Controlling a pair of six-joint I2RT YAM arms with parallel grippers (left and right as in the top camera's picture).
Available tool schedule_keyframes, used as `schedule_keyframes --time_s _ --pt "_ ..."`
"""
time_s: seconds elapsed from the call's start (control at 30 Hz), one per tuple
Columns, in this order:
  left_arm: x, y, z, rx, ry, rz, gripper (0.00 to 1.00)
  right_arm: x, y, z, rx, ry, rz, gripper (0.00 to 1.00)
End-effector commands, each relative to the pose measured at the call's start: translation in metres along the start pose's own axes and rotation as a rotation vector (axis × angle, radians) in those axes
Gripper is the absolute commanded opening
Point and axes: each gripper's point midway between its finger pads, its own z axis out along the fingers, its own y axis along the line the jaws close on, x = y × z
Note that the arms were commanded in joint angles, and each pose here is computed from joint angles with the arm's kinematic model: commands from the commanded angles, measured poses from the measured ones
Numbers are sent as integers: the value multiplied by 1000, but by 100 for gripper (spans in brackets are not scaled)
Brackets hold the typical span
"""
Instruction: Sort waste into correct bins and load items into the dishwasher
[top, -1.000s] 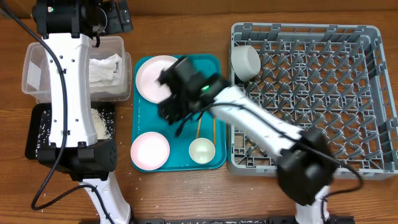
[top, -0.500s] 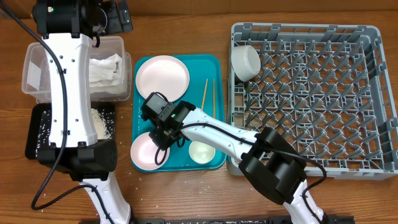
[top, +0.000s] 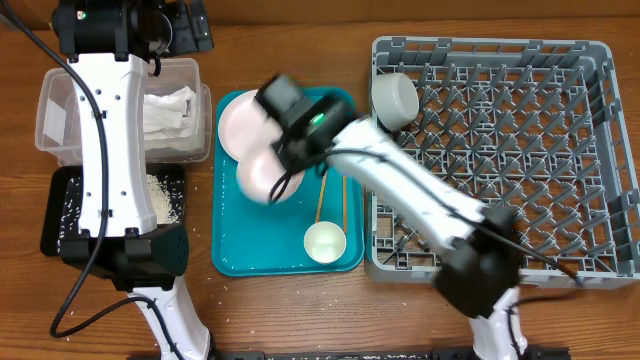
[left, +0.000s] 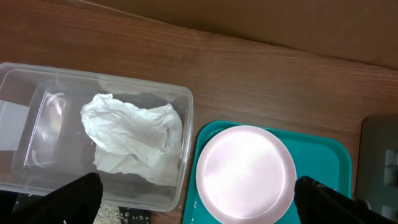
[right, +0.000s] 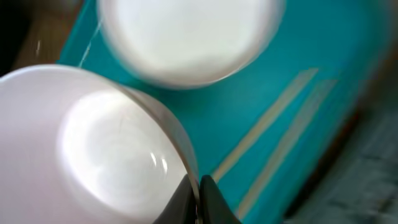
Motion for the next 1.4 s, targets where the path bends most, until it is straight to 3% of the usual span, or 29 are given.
schedule_keyframes --time_s 0.0,0.13,0.33,0.43,0.63,0.97,1.37 --pt "0 4 4 -12 4 -2 100 -34 -93 -108 319 -281 257 4" --pt "0 4 4 -12 4 -2 100 -2 -165 -150 687 -311 424 4" --pt "0 4 4 -12 4 -2 100 40 -194 -135 940 -250 469 4" --pt "0 4 4 -13 4 -2 100 60 -201 -116 1036 -209 420 4" --pt "0 4 4 -12 4 -2 100 79 -222 -107 1346 -240 154 4" --pt "0 4 4 -12 4 -2 100 78 -214 -68 1347 -202 20 4" --pt "0 4 4 -13 4 -2 100 79 -208 -55 1339 -158 -60 4"
